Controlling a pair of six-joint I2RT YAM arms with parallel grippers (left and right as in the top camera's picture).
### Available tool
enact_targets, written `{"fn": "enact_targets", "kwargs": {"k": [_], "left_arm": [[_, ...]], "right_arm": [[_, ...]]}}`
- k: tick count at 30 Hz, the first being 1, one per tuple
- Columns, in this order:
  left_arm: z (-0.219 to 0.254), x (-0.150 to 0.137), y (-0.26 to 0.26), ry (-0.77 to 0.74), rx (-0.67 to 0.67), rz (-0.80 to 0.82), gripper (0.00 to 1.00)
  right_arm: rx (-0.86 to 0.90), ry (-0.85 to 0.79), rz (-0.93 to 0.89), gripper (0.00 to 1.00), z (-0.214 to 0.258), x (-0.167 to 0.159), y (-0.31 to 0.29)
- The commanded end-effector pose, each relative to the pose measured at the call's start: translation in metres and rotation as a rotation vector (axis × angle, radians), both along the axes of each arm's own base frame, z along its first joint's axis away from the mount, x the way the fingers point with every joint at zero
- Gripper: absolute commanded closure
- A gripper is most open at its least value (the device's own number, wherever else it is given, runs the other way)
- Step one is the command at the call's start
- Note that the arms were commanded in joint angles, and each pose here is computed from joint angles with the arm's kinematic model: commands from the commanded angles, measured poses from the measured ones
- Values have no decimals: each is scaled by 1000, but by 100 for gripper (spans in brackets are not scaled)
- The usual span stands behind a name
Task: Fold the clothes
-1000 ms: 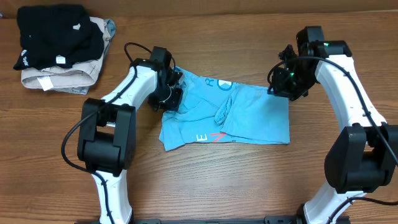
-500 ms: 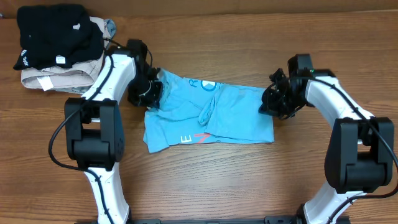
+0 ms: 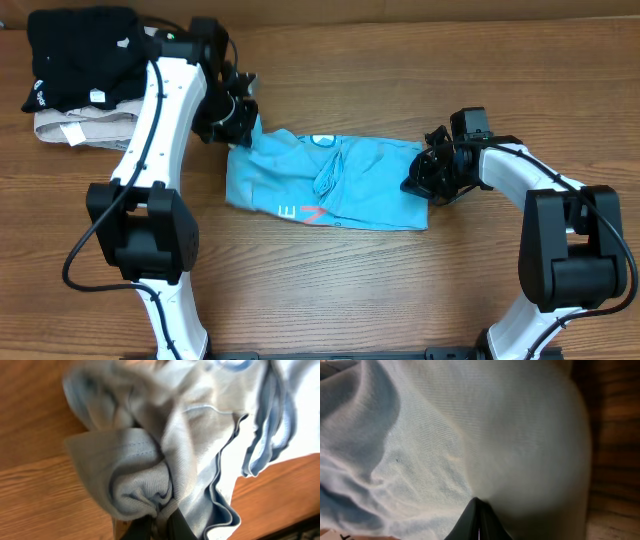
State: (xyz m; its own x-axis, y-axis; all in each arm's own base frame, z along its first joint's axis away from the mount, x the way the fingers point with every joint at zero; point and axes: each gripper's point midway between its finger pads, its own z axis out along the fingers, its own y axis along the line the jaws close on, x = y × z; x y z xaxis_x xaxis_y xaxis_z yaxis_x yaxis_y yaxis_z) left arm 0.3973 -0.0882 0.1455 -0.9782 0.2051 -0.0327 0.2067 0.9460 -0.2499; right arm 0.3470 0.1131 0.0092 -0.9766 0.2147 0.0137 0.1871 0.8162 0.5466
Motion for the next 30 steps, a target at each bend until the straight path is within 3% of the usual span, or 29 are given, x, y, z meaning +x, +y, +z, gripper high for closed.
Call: {"fn": "enact_targets", "kwargs": {"k": [1,12,20,24,30], "left_arm": [[44,6,-26,-125,-73,-76,96],[46,-13,-145,-173,-133,-217,96],[7,-31,-207,-101,-115,-219,96],[-21,-36,-225,-59,-101,-230,96],[-40,-38,-248,-50,-114,-238,96]], "right_arm": [[13,-7,-22,96,7,0,1],[12,-7,-22,96,7,0,1],[34,-23,-19,96,11,4,4],[89,-144,-63,96,48,35,-1],[83,-393,-159,96,163,78,-44]]}}
